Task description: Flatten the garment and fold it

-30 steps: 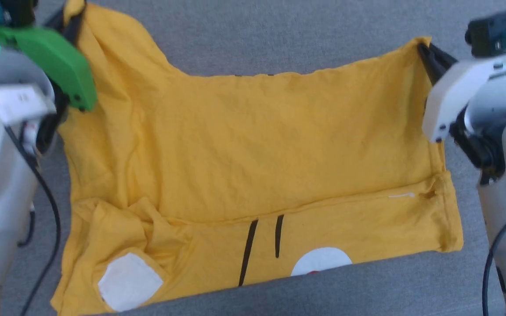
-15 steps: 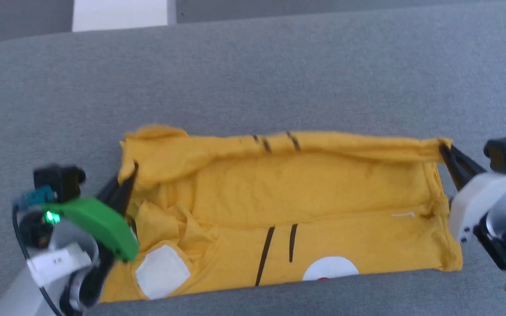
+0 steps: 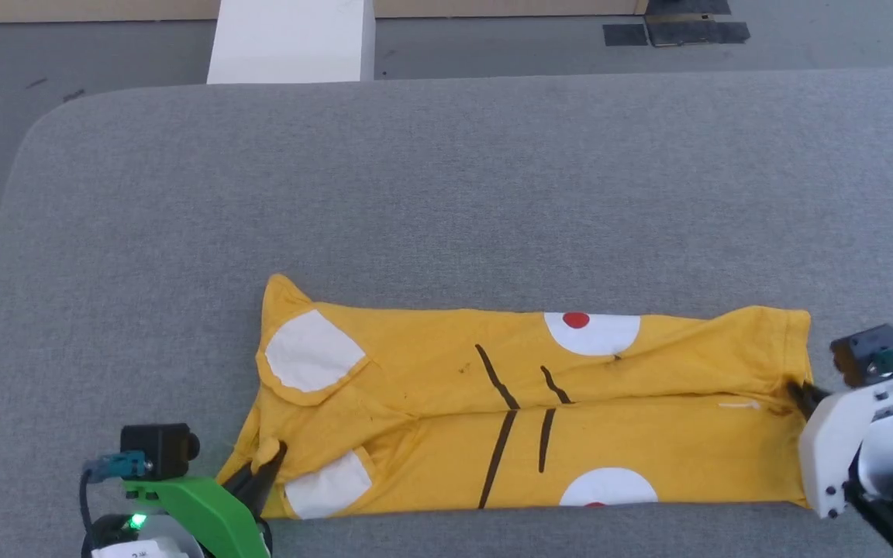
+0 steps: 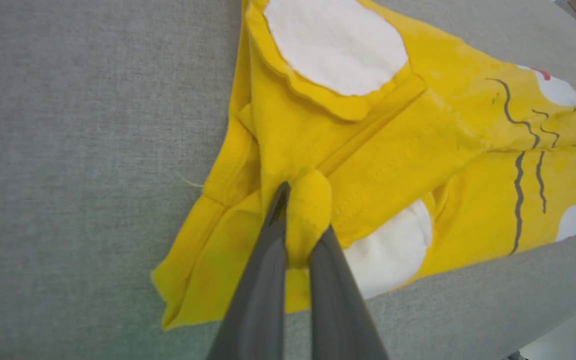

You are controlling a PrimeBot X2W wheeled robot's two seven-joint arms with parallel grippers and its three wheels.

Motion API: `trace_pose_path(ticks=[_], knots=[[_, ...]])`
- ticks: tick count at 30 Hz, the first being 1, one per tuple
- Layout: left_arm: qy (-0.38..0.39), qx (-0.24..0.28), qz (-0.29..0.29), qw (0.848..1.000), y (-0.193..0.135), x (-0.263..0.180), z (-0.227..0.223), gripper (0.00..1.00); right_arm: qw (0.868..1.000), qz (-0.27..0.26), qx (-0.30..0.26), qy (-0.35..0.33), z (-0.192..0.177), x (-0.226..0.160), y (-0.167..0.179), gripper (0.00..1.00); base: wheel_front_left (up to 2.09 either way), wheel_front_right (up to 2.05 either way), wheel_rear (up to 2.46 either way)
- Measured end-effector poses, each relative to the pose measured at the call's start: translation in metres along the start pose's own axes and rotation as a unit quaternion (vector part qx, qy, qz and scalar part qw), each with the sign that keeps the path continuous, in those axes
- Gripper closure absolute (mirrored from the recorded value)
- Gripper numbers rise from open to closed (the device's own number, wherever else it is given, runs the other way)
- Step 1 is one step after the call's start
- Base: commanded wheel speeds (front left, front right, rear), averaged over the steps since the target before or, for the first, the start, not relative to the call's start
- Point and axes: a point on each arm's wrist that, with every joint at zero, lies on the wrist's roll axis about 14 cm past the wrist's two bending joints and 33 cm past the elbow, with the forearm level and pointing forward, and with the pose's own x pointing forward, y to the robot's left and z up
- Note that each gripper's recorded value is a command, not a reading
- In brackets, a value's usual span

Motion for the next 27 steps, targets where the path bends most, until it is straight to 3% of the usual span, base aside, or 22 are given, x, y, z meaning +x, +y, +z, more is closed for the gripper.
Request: trace_pose_path(ticks=[8,9,10,11,12,19,27], knots=[[0.021,-0.004,0.007,1.000,0.007,0.008,-0.018,1.00,0.999,0.010,0.011,0.042,-0.021,0.010,0.009,1.00,0.00,0.00,0.00],[0.017,-0.004,0.008,1.000,0.007,0.009,-0.017,0.62,0.999,0.008,0.015,0.043,-0.021,0.010,0.008,0.93,0.00,0.00,0.00],[0.013,-0.006,0.008,1.000,0.007,0.010,-0.016,0.22,0.999,0.007,0.020,0.042,-0.021,0.010,0.008,0.62,0.00,0.00,0.00],[0.009,-0.007,0.008,1.000,0.005,0.011,-0.014,0.00,0.999,0.007,0.029,0.040,-0.020,0.010,0.008,0.04,0.00,0.00,0.00],[0.004,-0.009,0.007,1.000,0.004,0.012,-0.013,0.00,0.999,0.006,0.034,0.039,-0.020,0.009,0.007,0.00,0.00,0.00,0.00],[-0.108,0.007,0.024,0.994,-0.002,0.007,0.020,0.00,0.996,-0.002,0.093,0.015,-0.021,-0.008,0.004,0.00,0.00,0.00,0.00],[-0.271,0.063,0.060,0.959,-0.003,-0.011,0.087,0.00,0.986,-0.011,0.148,-0.081,0.007,-0.037,0.008,0.00,0.00,0.00,0.00]])
